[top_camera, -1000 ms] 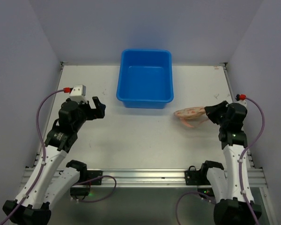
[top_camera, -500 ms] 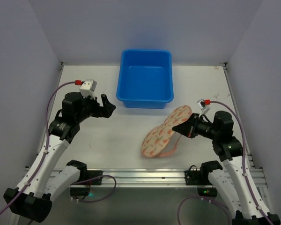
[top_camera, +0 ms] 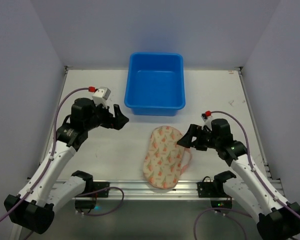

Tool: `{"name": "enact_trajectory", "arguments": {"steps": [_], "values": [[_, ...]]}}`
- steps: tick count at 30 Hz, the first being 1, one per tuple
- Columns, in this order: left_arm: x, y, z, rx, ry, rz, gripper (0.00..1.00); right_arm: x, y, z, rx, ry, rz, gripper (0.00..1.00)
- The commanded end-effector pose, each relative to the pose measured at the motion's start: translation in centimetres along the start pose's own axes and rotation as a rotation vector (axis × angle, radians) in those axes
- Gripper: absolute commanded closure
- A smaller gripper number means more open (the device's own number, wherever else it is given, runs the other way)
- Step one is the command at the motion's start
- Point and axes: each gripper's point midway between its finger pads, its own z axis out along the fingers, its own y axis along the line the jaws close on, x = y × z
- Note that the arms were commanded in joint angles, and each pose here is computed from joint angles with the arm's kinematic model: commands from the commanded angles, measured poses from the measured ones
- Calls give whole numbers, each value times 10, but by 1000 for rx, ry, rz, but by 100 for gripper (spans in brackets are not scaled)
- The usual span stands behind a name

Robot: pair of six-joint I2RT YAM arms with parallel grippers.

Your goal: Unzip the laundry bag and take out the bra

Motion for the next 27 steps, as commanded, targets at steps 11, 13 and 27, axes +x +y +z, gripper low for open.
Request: {"name": "enact_trajectory", "arguments": {"steps": [11,13,27], "values": [[73,-69,44,105,197,30,0,-21,-36,-20,248,-149,-22,11],[88,-72,55,84,233,25,0,-17,-32,-15,211,-129,-16,11],[141,-82,115,56,256,-42,5,-3,-34,-1,150,-83,-23,15]]}}
